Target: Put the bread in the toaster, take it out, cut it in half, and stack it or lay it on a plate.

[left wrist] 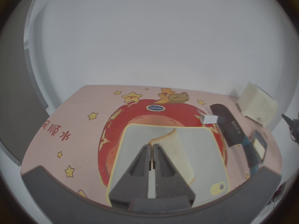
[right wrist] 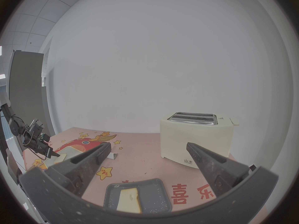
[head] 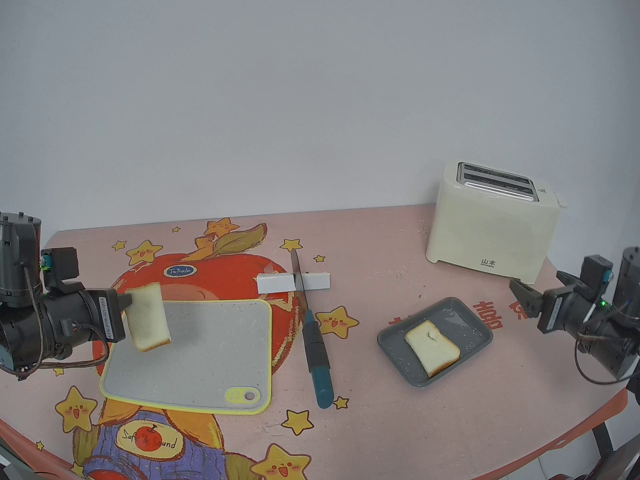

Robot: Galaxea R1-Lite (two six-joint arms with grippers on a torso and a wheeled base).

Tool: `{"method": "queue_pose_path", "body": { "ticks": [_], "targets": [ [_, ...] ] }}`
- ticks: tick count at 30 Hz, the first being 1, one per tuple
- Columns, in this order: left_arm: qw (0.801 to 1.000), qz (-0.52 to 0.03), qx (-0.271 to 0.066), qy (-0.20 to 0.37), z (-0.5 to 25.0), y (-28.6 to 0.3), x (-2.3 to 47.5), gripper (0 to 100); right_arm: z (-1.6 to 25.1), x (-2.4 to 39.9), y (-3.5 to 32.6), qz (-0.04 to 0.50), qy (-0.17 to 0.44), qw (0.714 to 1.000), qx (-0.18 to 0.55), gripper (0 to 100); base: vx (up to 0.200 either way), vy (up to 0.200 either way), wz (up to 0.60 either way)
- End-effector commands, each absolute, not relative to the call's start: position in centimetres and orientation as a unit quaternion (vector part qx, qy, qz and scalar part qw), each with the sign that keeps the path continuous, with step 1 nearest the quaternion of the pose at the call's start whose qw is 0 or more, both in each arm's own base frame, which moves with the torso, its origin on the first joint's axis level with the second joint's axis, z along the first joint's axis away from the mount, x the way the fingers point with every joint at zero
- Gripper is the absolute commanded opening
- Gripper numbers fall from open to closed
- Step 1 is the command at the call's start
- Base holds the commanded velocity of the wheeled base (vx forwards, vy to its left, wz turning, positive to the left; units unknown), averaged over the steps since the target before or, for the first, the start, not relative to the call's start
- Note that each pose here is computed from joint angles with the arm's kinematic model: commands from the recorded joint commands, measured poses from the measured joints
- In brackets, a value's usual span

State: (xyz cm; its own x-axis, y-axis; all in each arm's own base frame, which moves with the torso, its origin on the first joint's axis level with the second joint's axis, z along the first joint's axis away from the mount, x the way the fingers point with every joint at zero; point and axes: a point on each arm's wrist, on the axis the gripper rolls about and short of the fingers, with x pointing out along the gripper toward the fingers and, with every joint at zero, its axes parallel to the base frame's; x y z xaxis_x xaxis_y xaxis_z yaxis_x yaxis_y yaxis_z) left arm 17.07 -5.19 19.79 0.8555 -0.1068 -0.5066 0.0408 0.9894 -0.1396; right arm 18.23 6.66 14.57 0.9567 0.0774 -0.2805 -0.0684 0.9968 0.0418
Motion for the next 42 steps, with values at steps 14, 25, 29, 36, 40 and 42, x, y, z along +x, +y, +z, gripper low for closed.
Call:
{"method": "queue_pose_path", "body": {
  "ticks": [14, 25, 29, 36, 40, 42],
  "targets": [
    [0.966, -0.055, -0.058, 0.245, 20.8, -5.1, 16.6, 0, 8.5, -0.4, -0.6, -0.103, 0.099, 0.989, 0.027, 100, 0.000, 0.000, 0.00],
    [0.966, -0.059, -0.057, 0.246, 20.7, -5.1, 16.6, 0, 7.6, -2.3, -0.1, -0.016, 0.000, 1.000, 0.021, 100, 0.000, 0.000, 0.00],
    [0.967, -0.061, -0.059, 0.241, 21.0, -5.2, 16.5, 0, 7.5, -2.3, -0.1, -0.014, 0.000, 1.000, 0.023, 100, 0.000, 0.000, 0.00],
    [0.976, -0.088, -0.064, 0.191, 22.1, -5.1, 16.2, 0, 7.5, -2.3, -0.1, -0.015, 0.000, 1.000, 0.019, 100, 0.000, 0.000, 0.00],
    [0.976, -0.089, -0.064, 0.190, 22.2, -5.1, 16.2, 0, 7.5, -2.3, -0.1, -0.015, 0.000, 1.000, 0.019, 100, 0.000, 0.000, 0.00],
    [0.976, -0.089, -0.065, 0.188, 22.3, -5.1, 16.2, 0, 7.5, -2.3, -0.1, -0.015, 0.000, 1.000, 0.019, 100, 0.000, 0.000, 0.00]
  ]
}}
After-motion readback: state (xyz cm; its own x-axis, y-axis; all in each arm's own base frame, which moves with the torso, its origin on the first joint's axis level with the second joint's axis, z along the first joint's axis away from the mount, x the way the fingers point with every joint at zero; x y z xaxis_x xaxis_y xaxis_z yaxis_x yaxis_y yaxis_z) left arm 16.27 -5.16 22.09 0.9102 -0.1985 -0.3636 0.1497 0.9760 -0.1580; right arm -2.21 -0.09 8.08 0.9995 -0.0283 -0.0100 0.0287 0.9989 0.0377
